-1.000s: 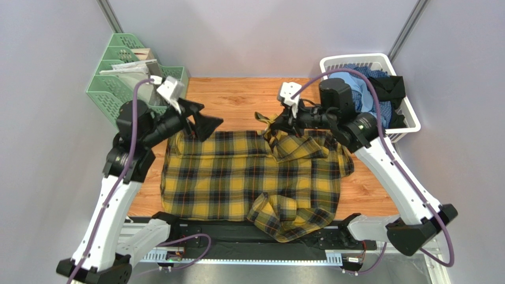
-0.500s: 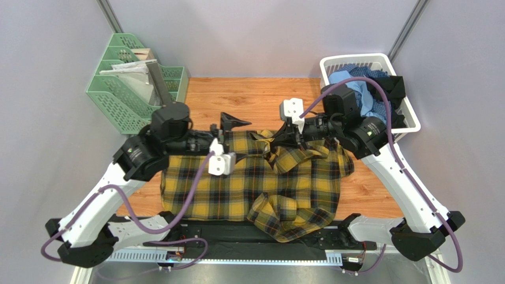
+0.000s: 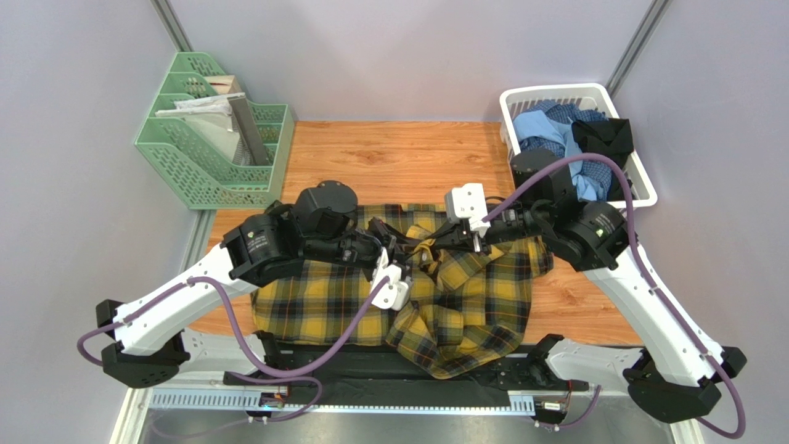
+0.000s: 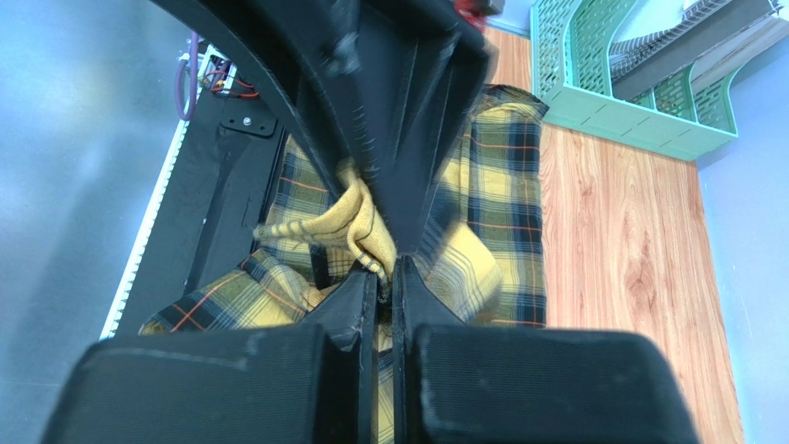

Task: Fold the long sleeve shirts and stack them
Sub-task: Fold the shirt

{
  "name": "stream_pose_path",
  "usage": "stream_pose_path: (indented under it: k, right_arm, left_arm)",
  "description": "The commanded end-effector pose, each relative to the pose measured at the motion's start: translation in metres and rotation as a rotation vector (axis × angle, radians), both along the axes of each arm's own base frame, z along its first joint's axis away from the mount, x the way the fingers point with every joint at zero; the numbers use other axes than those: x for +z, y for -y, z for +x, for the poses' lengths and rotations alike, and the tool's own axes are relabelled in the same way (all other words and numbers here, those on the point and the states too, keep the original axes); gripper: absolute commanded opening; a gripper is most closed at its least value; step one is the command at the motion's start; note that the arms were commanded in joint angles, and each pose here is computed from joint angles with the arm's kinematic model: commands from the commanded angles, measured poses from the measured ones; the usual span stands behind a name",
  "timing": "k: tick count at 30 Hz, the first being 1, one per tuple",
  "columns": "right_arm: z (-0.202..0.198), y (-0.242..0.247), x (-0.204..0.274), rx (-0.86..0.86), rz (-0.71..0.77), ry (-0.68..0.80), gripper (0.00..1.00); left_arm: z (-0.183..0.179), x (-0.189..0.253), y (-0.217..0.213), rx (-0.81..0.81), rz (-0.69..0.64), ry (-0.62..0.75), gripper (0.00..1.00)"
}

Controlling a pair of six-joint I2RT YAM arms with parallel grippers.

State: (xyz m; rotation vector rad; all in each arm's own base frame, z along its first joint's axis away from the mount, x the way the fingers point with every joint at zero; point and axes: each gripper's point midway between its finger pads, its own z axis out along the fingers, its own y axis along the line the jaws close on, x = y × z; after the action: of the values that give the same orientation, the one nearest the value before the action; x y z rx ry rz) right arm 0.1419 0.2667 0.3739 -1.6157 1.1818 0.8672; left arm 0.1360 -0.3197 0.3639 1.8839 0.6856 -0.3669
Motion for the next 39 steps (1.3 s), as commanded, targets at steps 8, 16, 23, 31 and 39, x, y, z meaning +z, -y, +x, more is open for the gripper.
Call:
stream_pose_path:
  k: [8,16,23,31,39]
  right_arm:
    - [0.006,0.047,-0.01,-0.296,-0.026,0.095,0.7]
    - [0.099,0.129,-0.033,-0.802,0.011,-0.153,0.78]
    - [0.159,0.153,-0.07,-0.887,-0.058,-0.397,0.77]
    - [0.215,0.128,-0.147,-0.826,-0.141,-0.647,0.37]
    - [0.206,0.093,-0.206,-0.747,-0.244,-0.688,0.24]
  left_arm:
    - [-0.077,-0.021,0.002,-0.11,0.105,-0.312,0.0]
    - [-0.101,-0.028,0.047,-0.033,0.131,-0.705,0.0]
    - [0.029,-0.008,0.048,0.334,-0.108,-0.974,0.0]
    - [0.04,0.035,-0.006,0.243,-0.177,-0.922,0.0]
    - [-0.07,0.056,-0.003,-0.089,-0.036,-0.808,0.0]
